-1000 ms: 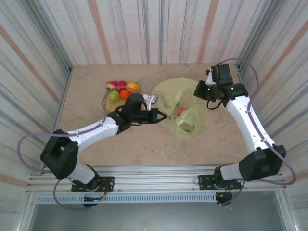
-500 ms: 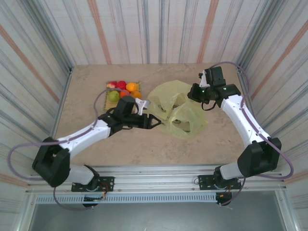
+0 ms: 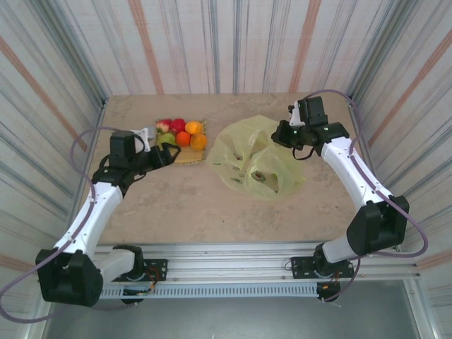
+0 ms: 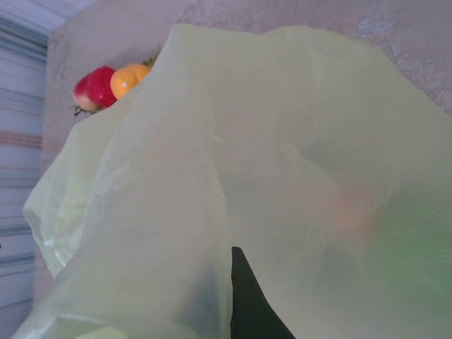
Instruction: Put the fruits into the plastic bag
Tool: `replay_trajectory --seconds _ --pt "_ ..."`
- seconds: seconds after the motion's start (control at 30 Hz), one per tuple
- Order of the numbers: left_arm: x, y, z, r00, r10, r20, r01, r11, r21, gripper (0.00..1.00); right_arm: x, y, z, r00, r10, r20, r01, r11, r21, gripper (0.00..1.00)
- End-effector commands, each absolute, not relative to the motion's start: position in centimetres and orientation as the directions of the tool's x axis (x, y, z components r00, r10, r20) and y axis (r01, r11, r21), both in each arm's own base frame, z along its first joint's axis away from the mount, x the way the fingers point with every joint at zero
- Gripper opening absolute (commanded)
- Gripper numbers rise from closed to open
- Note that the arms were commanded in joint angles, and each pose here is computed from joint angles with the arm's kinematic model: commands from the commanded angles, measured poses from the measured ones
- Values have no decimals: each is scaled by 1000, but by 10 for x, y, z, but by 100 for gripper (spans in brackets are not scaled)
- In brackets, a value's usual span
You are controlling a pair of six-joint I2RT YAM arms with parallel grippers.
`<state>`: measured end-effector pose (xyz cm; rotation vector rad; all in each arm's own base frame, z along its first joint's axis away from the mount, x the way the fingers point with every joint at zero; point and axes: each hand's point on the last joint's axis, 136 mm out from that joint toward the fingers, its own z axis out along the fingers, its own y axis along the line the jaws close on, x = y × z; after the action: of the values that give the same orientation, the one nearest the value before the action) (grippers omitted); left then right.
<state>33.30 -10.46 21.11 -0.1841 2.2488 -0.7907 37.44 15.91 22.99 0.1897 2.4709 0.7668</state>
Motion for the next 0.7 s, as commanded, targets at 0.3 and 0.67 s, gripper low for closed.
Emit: replay_trajectory --seconds 0.3,0.67 --pt "390 -29 178 -687 -457 -566 -189 864 -467 89 372 164 218 -848 293 -442 -21 815 580 0" --pt "416 -25 157 -701 -531 -476 -250 808 -534 89 369 165 218 -843 313 -438 -7 808 589 0"
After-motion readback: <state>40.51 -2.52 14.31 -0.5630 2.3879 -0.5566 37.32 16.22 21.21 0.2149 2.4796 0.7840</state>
